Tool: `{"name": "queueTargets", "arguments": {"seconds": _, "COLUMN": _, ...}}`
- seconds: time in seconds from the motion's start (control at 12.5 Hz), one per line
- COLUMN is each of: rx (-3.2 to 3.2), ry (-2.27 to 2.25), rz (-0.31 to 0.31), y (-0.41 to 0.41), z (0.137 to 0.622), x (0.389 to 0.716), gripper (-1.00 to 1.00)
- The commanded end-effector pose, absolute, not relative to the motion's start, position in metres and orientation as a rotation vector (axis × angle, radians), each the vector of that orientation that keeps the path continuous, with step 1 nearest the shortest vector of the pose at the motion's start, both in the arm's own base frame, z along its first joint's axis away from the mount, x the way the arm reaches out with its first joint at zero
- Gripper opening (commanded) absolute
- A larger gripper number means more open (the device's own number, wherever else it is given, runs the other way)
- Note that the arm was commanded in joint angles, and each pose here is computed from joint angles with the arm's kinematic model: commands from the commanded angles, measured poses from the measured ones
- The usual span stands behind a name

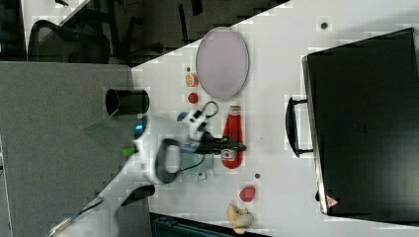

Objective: Pick Ketchup from the table and place it in strainer.

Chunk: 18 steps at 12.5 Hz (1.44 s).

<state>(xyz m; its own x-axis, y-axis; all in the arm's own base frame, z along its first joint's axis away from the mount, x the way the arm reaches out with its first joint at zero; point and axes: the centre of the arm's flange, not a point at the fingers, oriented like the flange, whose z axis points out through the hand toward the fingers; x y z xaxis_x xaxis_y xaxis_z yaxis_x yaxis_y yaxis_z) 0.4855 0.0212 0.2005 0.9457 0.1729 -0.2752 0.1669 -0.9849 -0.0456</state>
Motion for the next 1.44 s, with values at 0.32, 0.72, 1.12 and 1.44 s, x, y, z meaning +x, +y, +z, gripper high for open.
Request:
{"name": "queueTargets", "arguments": {"seconds": 0.32, "rx": -3.182, "ry": -0.324, "rz": 0.042, "y": 0.097, "z": 0.421, "x": 0.507, "gripper": 0.25}}
{"name": "queueTargets", "arguments": {"seconds": 0.72, "rx": -3.135, "ry": -0.087, "rz": 0.073, "y": 0.228, "z": 0.42, "x": 0.474, "gripper": 0.25}}
{"name": "queueTargets", "arguments": {"seconds": 1.12, "rx": -2.995, "ry": 0.002, "rz": -0.007, "y": 0.341, "z": 0.375, "x": 0.451, "gripper": 0.25}}
{"name": "queueTargets", "arguments": {"seconds": 1.44, "rx": -2.932, "ry": -0.074, "rz": 0.081, "y": 0.389, "z": 0.317, "x": 0.428, "gripper": 0.25}}
